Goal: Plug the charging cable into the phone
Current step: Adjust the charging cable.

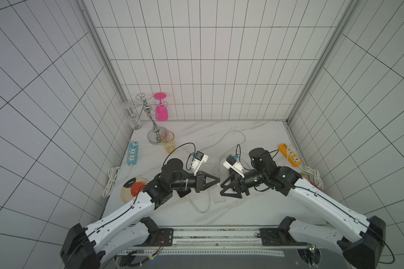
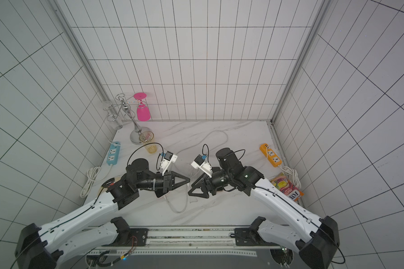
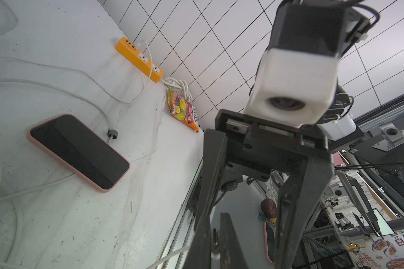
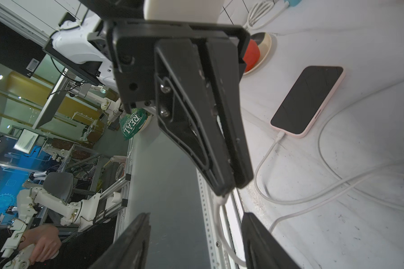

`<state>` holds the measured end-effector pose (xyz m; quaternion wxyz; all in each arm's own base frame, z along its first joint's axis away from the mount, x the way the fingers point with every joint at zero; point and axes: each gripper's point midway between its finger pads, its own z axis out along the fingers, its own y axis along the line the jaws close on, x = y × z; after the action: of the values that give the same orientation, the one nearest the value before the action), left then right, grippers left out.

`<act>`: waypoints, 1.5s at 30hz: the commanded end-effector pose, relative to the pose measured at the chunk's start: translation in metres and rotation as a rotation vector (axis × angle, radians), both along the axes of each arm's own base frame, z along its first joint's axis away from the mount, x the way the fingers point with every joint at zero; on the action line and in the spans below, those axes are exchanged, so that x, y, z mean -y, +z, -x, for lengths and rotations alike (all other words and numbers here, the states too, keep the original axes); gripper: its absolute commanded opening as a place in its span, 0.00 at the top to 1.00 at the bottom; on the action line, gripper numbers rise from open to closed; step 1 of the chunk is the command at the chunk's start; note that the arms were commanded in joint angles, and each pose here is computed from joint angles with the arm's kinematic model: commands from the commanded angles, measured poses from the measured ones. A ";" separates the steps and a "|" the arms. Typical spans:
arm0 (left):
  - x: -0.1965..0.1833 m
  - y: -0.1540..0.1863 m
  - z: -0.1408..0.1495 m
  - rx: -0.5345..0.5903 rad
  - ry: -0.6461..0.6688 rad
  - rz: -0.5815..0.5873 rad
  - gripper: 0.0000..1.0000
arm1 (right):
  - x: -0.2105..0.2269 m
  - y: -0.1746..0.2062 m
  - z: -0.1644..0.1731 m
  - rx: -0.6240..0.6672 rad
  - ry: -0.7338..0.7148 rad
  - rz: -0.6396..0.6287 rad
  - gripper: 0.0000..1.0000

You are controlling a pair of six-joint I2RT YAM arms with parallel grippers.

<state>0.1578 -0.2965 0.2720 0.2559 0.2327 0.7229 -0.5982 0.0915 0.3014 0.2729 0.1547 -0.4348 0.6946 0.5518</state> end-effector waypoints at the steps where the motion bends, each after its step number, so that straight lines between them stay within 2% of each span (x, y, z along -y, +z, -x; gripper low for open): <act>1: -0.001 0.025 0.005 0.072 -0.017 0.060 1.00 | 0.001 0.025 -0.001 0.036 0.006 -0.107 0.36; 9: -0.004 0.037 0.007 0.084 -0.013 0.126 1.00 | -0.007 0.020 -0.006 -0.006 0.007 -0.108 0.49; 14: -0.004 0.039 0.008 0.084 -0.019 0.137 1.00 | -0.011 0.023 -0.010 -0.011 0.006 -0.125 0.53; 20: -0.002 0.039 0.006 0.082 -0.016 0.136 1.00 | -0.014 0.025 -0.010 -0.026 0.016 -0.136 0.69; 24: -0.002 0.040 0.005 0.083 -0.011 0.141 1.00 | -0.014 0.023 -0.010 -0.033 0.014 -0.139 0.75; 35: -0.002 0.039 0.005 0.080 -0.009 0.144 1.00 | -0.015 0.020 -0.011 -0.050 0.006 -0.145 0.80; 42: -0.002 0.036 0.005 0.077 -0.009 0.140 1.00 | -0.015 0.019 -0.011 -0.054 0.002 -0.145 0.89; 44: -0.002 0.036 0.005 0.076 -0.006 0.139 1.00 | -0.015 0.020 -0.011 -0.055 0.001 -0.148 0.95; 45: -0.003 0.037 0.005 0.077 -0.003 0.139 0.97 | -0.015 0.020 -0.011 -0.055 -0.001 -0.149 0.97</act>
<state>0.1538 -0.2947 0.3063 0.2907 0.2360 0.6745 -0.6362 0.1011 0.3170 0.2917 0.1595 -0.4063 0.6604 0.6111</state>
